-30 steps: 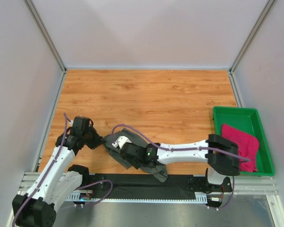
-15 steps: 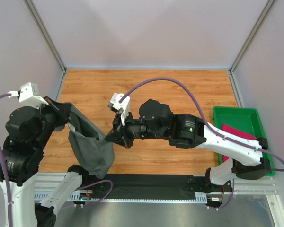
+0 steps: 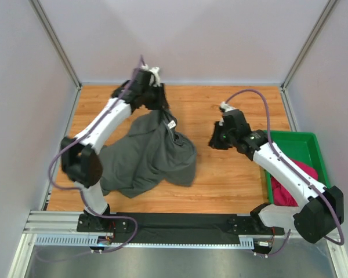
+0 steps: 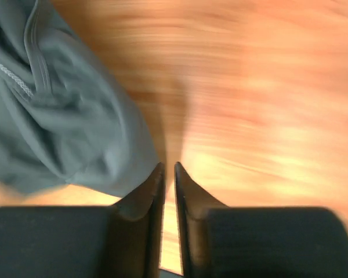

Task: Fold and stack the t-shirts
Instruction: Flatten the tshirt out

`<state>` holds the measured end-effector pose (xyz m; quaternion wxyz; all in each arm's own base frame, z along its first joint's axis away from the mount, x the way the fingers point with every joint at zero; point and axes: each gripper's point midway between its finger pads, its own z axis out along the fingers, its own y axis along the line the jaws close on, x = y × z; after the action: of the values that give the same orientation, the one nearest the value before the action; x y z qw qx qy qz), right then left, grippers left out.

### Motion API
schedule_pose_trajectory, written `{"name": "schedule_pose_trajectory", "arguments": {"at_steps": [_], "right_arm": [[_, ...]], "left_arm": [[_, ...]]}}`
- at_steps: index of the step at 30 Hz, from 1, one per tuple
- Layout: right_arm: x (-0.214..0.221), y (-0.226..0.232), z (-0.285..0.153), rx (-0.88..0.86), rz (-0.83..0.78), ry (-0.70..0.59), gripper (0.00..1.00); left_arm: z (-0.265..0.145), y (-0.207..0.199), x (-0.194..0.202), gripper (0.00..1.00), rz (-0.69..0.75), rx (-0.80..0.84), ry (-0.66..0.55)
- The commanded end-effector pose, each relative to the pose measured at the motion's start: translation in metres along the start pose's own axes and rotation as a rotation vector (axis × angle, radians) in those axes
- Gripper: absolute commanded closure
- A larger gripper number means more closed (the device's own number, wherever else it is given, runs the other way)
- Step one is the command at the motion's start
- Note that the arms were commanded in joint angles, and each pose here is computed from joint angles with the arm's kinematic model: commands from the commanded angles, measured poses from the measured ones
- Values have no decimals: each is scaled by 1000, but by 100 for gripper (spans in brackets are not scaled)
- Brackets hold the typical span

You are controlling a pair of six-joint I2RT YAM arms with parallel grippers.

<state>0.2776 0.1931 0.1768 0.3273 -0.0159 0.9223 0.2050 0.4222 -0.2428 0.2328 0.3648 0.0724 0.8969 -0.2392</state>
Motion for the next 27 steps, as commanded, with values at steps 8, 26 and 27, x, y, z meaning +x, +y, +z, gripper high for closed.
{"name": "schedule_pose_trajectory", "arguments": {"at_steps": [8, 26, 27], "right_arm": [[3, -93, -18, 323, 34, 66, 49], [18, -149, 62, 330, 216, 178, 49], [20, -153, 62, 335, 224, 188, 48]], "left_arm": [[-63, 25, 30, 1, 7, -207, 10], [-89, 43, 255, 26, -382, -120, 326], [-90, 49, 256, 26, -382, -159, 323]]}}
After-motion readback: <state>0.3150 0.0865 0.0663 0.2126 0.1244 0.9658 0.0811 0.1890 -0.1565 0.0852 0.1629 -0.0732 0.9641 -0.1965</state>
